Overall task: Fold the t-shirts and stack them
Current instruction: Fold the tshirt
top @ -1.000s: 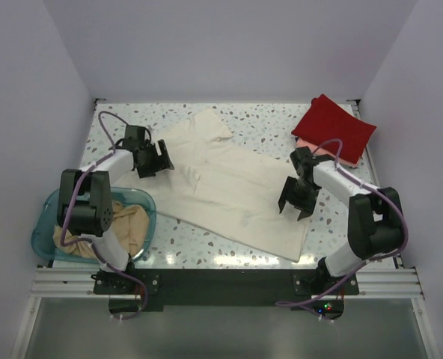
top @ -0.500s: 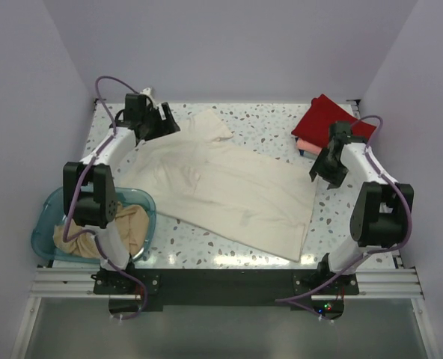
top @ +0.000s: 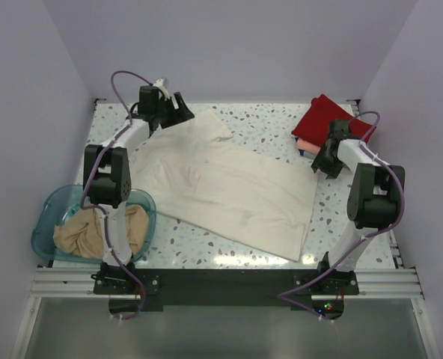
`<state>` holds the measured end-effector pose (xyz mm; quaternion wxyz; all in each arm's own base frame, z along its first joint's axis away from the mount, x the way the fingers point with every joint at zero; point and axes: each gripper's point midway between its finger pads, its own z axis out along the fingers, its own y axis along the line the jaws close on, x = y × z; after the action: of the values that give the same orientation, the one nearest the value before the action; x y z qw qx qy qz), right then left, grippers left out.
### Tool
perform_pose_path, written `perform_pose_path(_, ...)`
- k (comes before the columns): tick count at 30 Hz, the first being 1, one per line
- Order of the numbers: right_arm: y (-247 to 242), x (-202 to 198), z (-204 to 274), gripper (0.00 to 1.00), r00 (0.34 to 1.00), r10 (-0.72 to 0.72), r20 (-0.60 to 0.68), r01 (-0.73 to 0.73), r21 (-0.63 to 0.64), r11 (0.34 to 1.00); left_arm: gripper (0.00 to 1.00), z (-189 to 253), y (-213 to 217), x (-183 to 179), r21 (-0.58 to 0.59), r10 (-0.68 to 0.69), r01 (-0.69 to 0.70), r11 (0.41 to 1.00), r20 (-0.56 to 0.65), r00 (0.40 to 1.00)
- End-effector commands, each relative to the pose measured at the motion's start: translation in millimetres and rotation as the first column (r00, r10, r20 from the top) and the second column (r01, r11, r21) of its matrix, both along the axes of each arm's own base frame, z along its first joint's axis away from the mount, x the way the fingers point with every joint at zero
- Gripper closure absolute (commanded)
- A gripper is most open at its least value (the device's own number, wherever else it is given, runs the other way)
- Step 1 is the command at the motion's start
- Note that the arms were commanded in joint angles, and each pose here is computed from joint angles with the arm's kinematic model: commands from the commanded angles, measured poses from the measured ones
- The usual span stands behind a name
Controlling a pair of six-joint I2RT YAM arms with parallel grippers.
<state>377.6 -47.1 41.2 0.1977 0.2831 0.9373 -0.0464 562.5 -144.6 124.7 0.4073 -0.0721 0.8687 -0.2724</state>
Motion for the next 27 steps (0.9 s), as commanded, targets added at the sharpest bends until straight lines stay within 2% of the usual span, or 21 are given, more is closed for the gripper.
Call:
perform_pose_path(1,-8.1,32.9,7.6,0.51,0.996,0.009,0.094,-0.007,-0.025,1.000,0.21,50.0,-21.6,36.6,-0.068,-0.013,0.026,0.997,0.184,0.983)
perform_pose_path(4,-7.9,36.0,-3.1,0.52,0.997,0.016,0.082,-0.015,-0.019,1.000,0.21,52.9,-32.1,54.0,-0.091,-0.009,0.029,0.995,0.217,0.976)
perform_pose_path(10,-0.6,31.9,-19.1,0.61,0.999,0.024,0.042,-0.025,0.026,0.999,0.22,49.1,-52.9,80.2,-0.108,-0.006,0.034,0.994,0.252,0.968)
perform_pose_path(14,4.5,20.1,-25.0,0.84,1.000,0.009,0.011,-0.010,0.054,0.998,0.22,35.9,-56.5,91.7,-0.095,0.022,0.003,0.995,0.267,0.964)
perform_pose_path(16,7.9,13.5,-27.1,0.87,1.000,0.013,-0.002,-0.012,0.074,0.997,0.22,30.0,-58.6,93.2,-0.094,0.031,-0.007,0.996,0.260,0.965)
perform_pose_path(20,14.0,4.1,-24.5,1.00,1.000,0.030,-0.002,-0.029,0.093,0.995,0.22,15.2,-57.4,91.4,-0.103,0.043,-0.020,0.994,0.229,0.973)
perform_pose_path(27,45.3,-9.2,8.1,1.00,0.990,0.104,0.091,-0.119,0.177,0.977,0.22,10.7,-58.4,88.7,-0.123,0.062,-0.036,0.992,0.209,0.976)
